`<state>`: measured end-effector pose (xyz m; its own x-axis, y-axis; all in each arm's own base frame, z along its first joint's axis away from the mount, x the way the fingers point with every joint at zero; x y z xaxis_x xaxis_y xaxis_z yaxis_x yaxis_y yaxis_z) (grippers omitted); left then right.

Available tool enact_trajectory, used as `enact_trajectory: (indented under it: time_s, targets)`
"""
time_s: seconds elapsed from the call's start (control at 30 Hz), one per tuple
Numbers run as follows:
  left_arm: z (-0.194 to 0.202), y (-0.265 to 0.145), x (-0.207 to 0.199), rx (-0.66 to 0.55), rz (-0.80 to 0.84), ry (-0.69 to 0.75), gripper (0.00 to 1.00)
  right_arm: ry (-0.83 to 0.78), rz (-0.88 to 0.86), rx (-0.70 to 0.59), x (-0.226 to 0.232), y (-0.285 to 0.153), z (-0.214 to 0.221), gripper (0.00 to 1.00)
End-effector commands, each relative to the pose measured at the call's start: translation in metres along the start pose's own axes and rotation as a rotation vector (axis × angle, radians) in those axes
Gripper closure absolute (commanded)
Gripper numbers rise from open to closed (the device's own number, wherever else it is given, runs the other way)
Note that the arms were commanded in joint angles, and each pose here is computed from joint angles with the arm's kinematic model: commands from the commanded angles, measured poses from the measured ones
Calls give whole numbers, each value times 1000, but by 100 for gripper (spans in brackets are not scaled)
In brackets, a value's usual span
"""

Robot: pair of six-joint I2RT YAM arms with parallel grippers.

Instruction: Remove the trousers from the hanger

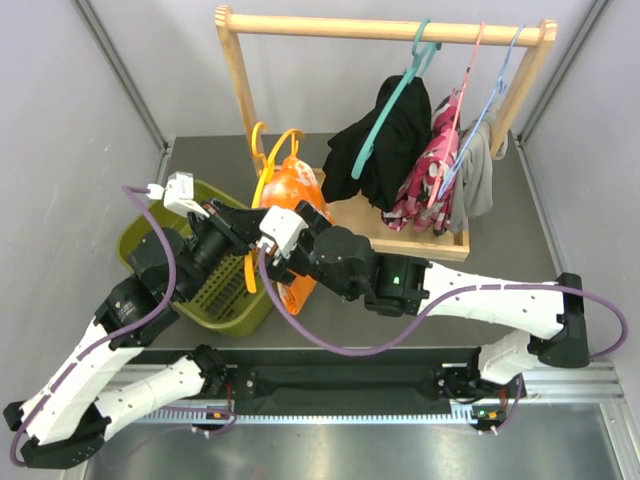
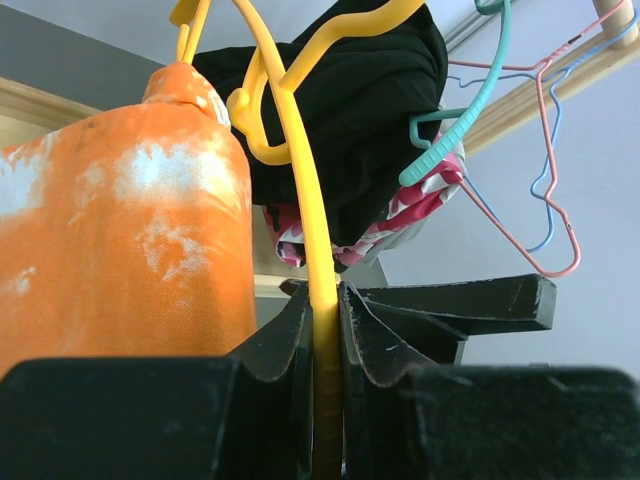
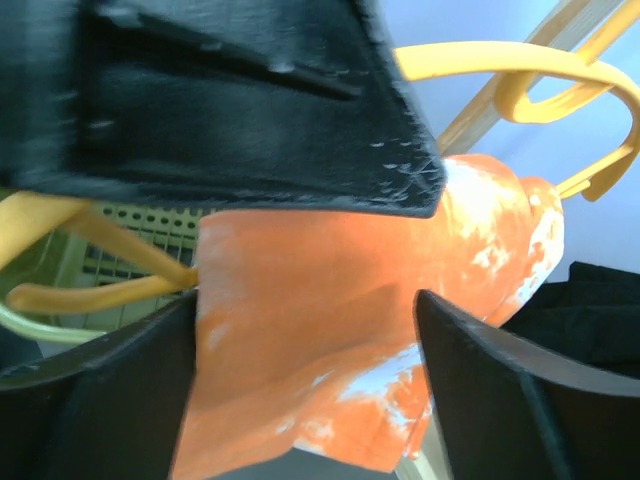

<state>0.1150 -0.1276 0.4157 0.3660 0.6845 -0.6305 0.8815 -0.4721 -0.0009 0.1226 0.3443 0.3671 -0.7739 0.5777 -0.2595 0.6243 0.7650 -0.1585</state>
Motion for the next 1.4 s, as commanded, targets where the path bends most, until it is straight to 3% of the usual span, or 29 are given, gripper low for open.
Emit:
enact_trajectory:
  time_s: [0.0,0.1,0.2,0.47,0.57,0.67,0.7,0.87,0.9,1.17,1.37]
  targets:
    - [-47,-17,-33,-230,204,-102,100,43,77,-58,-16,9,-5,20]
    - [-48,-21,-32,-229,208,-99,100,25,108,-51,-29,13,1,29]
    - [-48,-23,-33,-221,221,-97,100,2,126,-36,-38,18,11,32]
    - [-42,-22,-37,-168,269,-103,100,-20,101,-47,-40,32,9,26]
    - [-44,-24,-38,-170,276,-106,100,4,90,-61,-42,38,4,29]
    - [-44,-27,-37,-172,280,-108,100,19,41,-54,-45,41,0,51]
    - [-45,-28,-37,-176,280,-109,100,20,11,-67,-45,40,-5,64]
    - [-45,-33,-30,-197,244,-96,100,-94,-177,-29,-46,29,-14,90]
    - [-43,-32,-26,-200,216,-87,100,-130,-224,-64,-48,24,-26,100]
    - [-22,-19,8,-222,-5,11,100,-251,-384,-145,-66,-10,-76,100]
    - [-5,-3,25,-193,-120,87,100,-270,-341,-283,-87,-39,-125,100]
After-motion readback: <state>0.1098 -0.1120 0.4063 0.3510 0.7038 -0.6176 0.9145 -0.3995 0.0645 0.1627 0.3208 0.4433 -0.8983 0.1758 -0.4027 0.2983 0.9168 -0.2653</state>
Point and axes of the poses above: each gripper's point midway between its finger pads, its own y axis out along the fingers, its own x axis along the line the jaws close on, z = x × y, the point moved 10 cm from there along -y, back along the fingers, and after that the axes turned 6 degrees about y, right-handed, at the moved point
